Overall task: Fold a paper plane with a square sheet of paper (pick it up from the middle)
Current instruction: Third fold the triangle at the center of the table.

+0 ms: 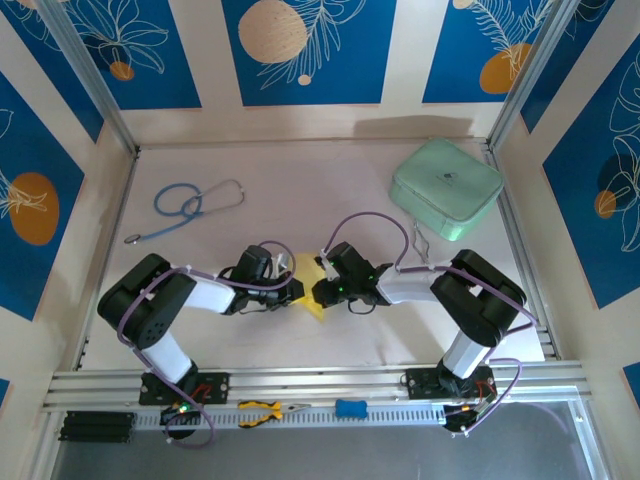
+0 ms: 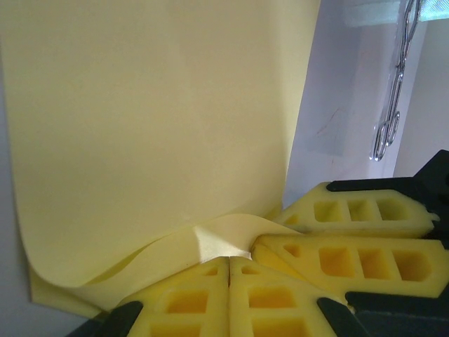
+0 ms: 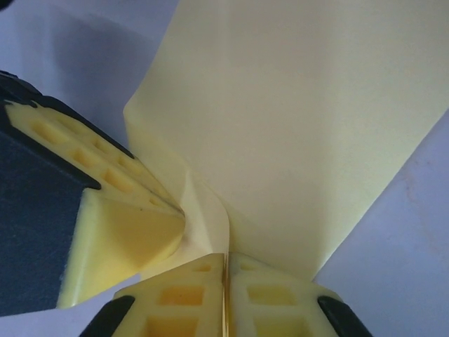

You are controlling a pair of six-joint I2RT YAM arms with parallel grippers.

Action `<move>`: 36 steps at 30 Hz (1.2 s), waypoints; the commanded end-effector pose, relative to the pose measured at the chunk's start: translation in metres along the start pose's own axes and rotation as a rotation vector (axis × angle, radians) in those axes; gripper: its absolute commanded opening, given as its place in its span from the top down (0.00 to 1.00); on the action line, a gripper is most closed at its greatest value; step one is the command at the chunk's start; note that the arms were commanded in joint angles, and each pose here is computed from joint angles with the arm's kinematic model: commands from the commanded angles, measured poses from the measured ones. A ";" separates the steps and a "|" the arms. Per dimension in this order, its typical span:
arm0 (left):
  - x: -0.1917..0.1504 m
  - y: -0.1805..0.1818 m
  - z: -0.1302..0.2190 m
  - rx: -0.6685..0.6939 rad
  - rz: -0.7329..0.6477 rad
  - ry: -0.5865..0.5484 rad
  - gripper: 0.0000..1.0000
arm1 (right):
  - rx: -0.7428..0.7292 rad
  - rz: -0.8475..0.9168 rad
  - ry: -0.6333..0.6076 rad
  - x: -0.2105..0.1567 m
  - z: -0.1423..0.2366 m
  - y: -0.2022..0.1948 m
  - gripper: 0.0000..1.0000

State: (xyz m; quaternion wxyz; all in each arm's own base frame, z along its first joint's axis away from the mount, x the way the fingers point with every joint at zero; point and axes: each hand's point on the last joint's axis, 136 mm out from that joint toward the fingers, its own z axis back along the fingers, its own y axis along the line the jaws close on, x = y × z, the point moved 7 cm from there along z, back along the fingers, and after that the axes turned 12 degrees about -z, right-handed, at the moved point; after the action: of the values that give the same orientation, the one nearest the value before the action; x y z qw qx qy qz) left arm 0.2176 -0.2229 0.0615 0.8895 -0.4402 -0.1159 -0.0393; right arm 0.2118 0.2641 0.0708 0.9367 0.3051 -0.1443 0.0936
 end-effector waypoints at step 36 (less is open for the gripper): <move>-0.016 0.019 -0.002 0.076 0.019 0.039 0.93 | 0.044 -0.269 0.237 -0.027 -0.002 0.031 0.97</move>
State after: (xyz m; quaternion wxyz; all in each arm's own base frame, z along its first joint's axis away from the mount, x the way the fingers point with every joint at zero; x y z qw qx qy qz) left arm 0.2173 -0.2227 0.0613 0.8887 -0.4408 -0.1193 -0.0399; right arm 0.1817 0.2870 0.0829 0.9386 0.3447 -0.0087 0.0143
